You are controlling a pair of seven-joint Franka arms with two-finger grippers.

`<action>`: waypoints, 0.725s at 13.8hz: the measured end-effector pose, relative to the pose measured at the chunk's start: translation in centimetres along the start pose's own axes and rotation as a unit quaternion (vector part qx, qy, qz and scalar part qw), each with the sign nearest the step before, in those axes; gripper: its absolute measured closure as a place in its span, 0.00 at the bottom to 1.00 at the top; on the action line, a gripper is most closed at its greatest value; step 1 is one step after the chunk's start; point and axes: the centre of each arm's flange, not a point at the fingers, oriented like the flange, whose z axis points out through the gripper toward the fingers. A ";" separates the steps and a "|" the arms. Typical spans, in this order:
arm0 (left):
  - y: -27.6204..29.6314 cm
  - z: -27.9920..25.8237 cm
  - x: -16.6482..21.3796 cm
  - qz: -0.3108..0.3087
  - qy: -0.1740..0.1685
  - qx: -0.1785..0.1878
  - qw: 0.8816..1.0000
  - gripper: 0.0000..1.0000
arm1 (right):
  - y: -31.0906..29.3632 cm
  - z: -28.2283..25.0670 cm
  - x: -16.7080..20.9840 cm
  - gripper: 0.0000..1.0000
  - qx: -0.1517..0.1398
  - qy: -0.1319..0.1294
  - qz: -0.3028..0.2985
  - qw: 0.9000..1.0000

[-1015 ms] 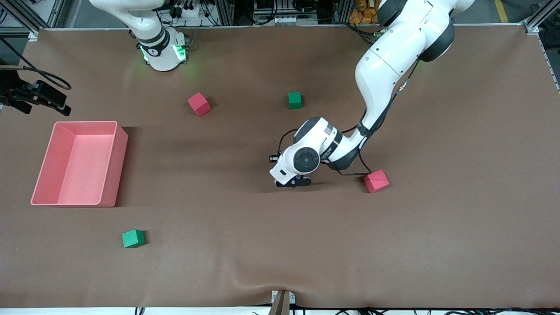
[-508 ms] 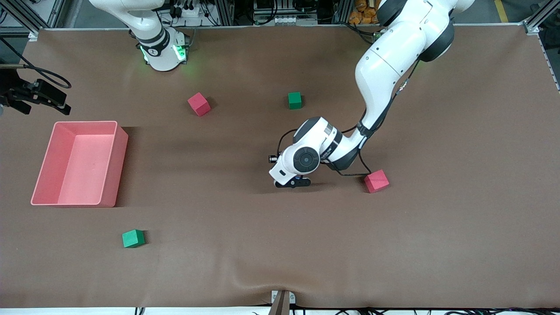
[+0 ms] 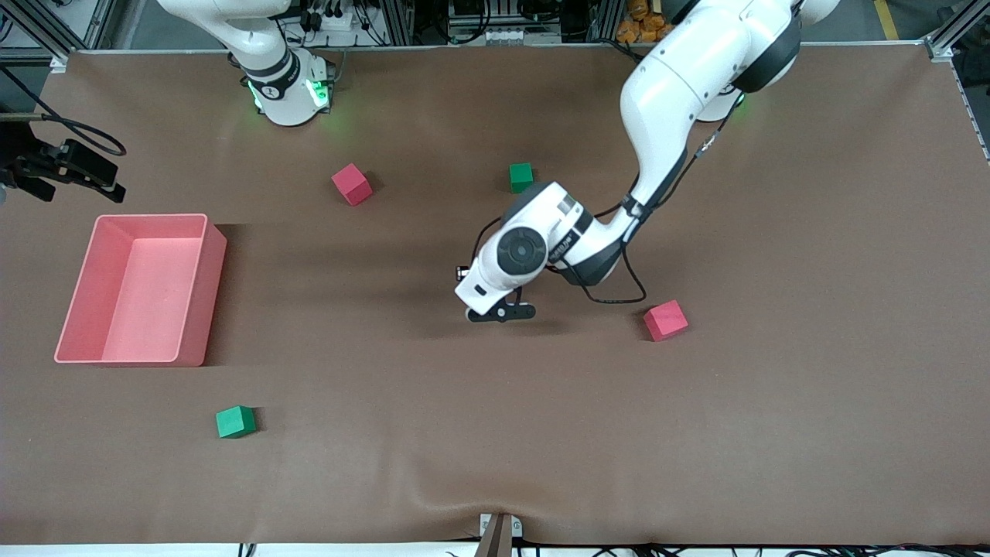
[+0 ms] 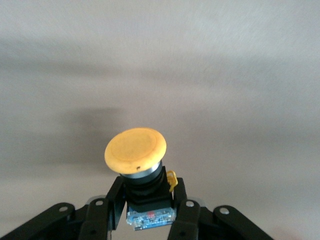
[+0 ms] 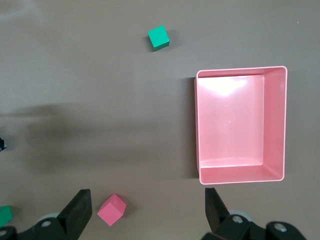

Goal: Place and upright button with both arms
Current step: 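Lift the button with the left gripper and turn it cap up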

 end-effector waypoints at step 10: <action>6.4 3.8 -7.8 -0.047 0.307 0.082 0.947 0.57 | 0.0 0.0 0.0 0.00 0.000 0.000 -0.002 1.000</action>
